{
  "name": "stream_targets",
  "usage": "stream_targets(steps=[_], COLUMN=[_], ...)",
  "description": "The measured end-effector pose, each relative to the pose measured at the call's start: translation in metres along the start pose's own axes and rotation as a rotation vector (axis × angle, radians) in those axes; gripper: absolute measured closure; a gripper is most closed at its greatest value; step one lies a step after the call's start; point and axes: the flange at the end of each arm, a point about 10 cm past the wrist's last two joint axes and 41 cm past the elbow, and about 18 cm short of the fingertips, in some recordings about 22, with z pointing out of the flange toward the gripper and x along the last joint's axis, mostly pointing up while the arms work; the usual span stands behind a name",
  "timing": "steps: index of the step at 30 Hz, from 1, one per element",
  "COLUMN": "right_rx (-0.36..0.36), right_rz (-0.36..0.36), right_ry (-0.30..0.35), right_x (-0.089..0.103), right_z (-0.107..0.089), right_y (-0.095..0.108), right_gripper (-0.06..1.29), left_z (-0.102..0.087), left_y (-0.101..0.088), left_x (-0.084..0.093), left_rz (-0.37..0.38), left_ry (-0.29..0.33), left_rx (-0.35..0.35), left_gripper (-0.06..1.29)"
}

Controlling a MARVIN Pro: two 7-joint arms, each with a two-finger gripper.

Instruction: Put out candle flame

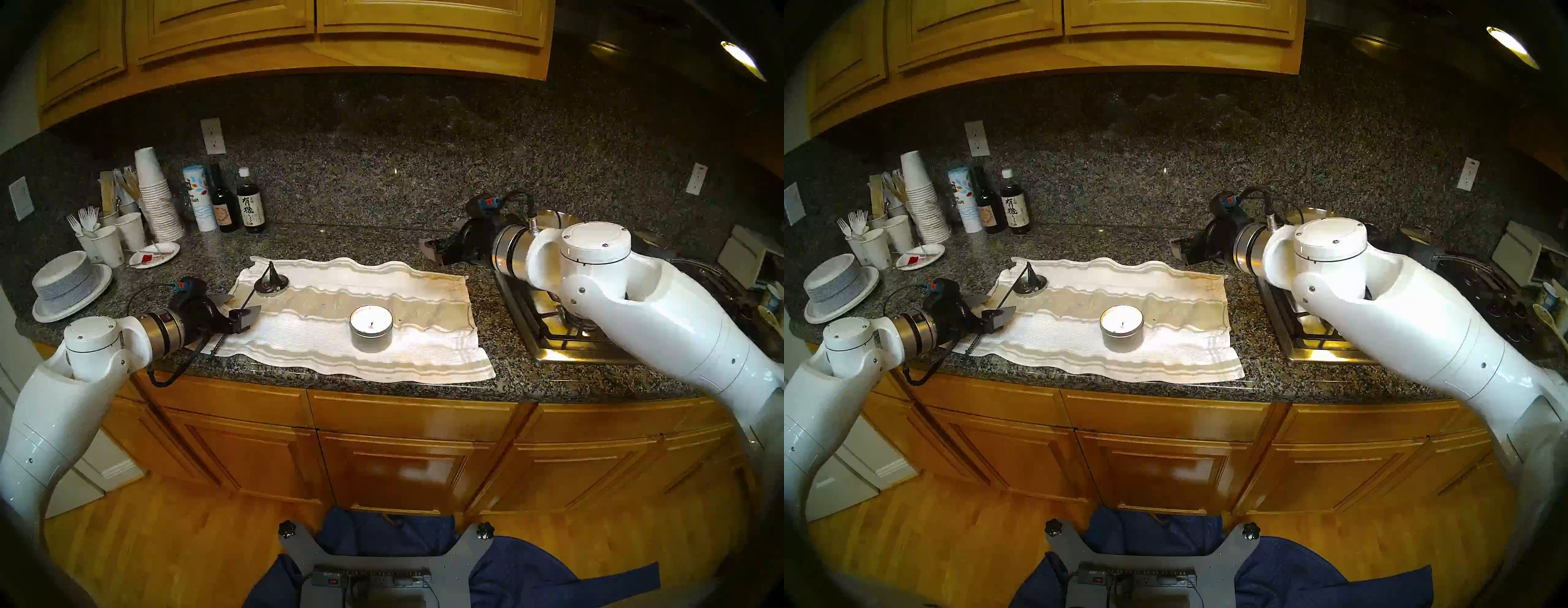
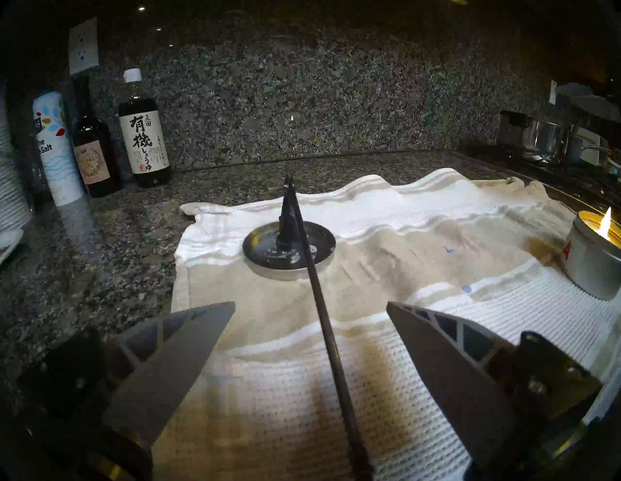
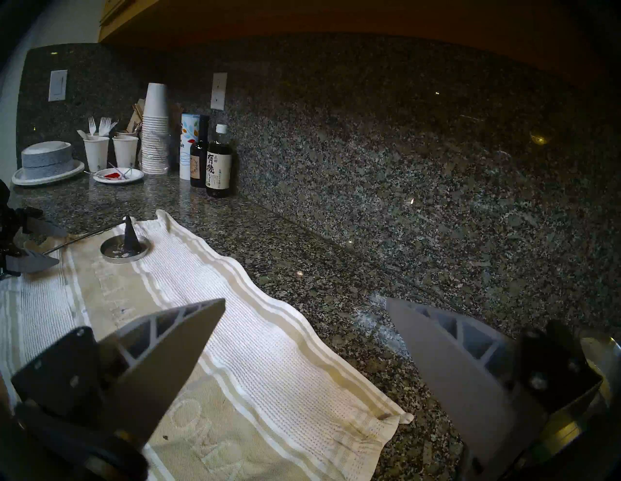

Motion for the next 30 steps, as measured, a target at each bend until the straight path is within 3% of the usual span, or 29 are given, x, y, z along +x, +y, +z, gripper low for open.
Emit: stream_targets(steps=[4,7,19,20,21,22,26,30], right_rx=[0.000,0.000,0.000,0.000,0.000,0.000,0.000,0.000], right_rz=[0.000,0.000,0.000,0.000,0.000,0.000,0.000,0.000], right_ry=[0.000,0.000,0.000,0.000,0.000,0.000,-0.001,-0.001], right_x=[-0.0001,-0.0001,-0.0002,-0.0002,-0.0002,-0.0002,-0.0002,-0.0002], right_z=[0.0000,0.0000,0.0000,0.0000,0.0000,0.0000,0.0000,0.0000], right_y=[0.0000,0.0000,0.0000,0.0000,0.0000,0.0000,0.0000,0.0000], right_gripper=[-0.02,-0.02,-0.02,-0.02,-0.02,-0.02,-0.02,-0.02], left_z=[0.0013,0.0028,0.0065,0.0068,0.0072,0.0075,0.0085,0.0089], left_y=[0.0008,0.0017,0.0029,0.0028,0.0026,0.0024,0.0020,0.0017], left_x=[0.0028,0.0046,0.0035,0.0030,0.0024,0.0017,-0.0002,-0.0011], left_rz=[-0.001,-0.001,0.003,0.005,0.007,0.009,0.014,0.017], left_ry=[0.009,0.014,0.008,0.005,0.003,-0.001,-0.008,-0.013], left_rx=[-0.002,-0.004,0.003,0.004,0.005,0.005,0.006,0.005], left_gripper=[0.09,0.31,0.28,0.33,0.51,0.60,0.64,0.79])
